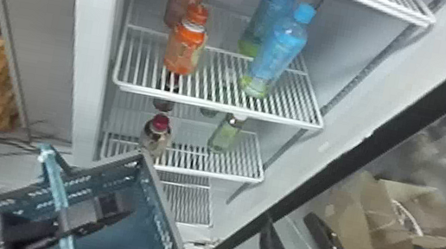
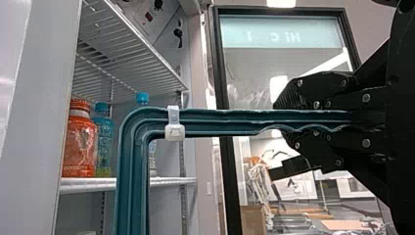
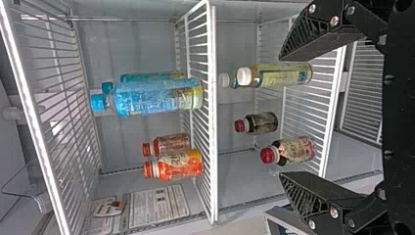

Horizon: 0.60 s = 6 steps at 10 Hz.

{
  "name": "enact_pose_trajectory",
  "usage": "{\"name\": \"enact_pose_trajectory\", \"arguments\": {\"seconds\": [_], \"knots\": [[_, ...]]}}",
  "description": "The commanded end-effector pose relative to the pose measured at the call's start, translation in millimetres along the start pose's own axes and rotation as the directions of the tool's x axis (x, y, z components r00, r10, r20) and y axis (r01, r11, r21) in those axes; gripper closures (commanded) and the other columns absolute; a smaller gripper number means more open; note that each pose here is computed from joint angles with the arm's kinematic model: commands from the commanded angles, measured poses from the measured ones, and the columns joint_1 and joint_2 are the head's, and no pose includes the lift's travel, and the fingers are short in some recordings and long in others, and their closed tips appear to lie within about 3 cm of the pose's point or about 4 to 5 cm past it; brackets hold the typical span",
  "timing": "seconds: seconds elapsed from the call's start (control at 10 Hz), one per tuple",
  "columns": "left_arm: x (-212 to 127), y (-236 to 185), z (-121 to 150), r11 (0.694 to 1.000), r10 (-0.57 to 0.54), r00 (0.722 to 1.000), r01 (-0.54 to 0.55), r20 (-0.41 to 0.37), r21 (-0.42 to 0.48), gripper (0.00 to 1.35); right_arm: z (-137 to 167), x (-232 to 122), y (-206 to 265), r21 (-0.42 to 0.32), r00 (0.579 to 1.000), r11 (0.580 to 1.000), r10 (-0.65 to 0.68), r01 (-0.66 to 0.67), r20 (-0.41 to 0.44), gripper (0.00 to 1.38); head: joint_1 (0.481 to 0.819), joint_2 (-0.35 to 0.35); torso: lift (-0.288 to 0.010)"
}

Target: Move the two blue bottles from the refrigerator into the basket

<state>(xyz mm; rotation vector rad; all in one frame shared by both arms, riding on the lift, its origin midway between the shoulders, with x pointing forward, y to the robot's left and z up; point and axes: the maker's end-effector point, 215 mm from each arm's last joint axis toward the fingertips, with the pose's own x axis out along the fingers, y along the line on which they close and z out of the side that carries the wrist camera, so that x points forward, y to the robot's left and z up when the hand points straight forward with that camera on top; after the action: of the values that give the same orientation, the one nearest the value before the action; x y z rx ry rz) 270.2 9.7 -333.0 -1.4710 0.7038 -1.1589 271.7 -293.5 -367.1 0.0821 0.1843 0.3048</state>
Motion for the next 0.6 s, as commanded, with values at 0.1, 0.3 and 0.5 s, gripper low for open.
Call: {"name": "enact_pose_trajectory", "arguments": {"seconds": [0.1,0.3,0.5], "knots": [[-0.6,0.6,-0.8,1.0,0.001,1.0,-0.001,0.001,-0.004,1.2,-2.8,4.3,1.4,0.005,1.0,1.0,0.008,-0.008,0.001,0.22,0.695,-0.35,-0.01],[-0.6,0.6,-0.8,1.0,0.001,1.0,-0.001,0.001,-0.004,1.2,-4.3,5.5,3.0,0.014,1.0,1.0,0.011,-0.011,0.002,0.22,0.695,-0.35,-0.01],[-0.6,0.6,-1.4,1.0,0.001,1.0,-0.001,0.0,-0.005,1.2,-2.8,7.4,2.0,0.014,1.0,1.0,0.01,-0.01,0.008,0.22,0.695,-0.35,-0.01]]}}
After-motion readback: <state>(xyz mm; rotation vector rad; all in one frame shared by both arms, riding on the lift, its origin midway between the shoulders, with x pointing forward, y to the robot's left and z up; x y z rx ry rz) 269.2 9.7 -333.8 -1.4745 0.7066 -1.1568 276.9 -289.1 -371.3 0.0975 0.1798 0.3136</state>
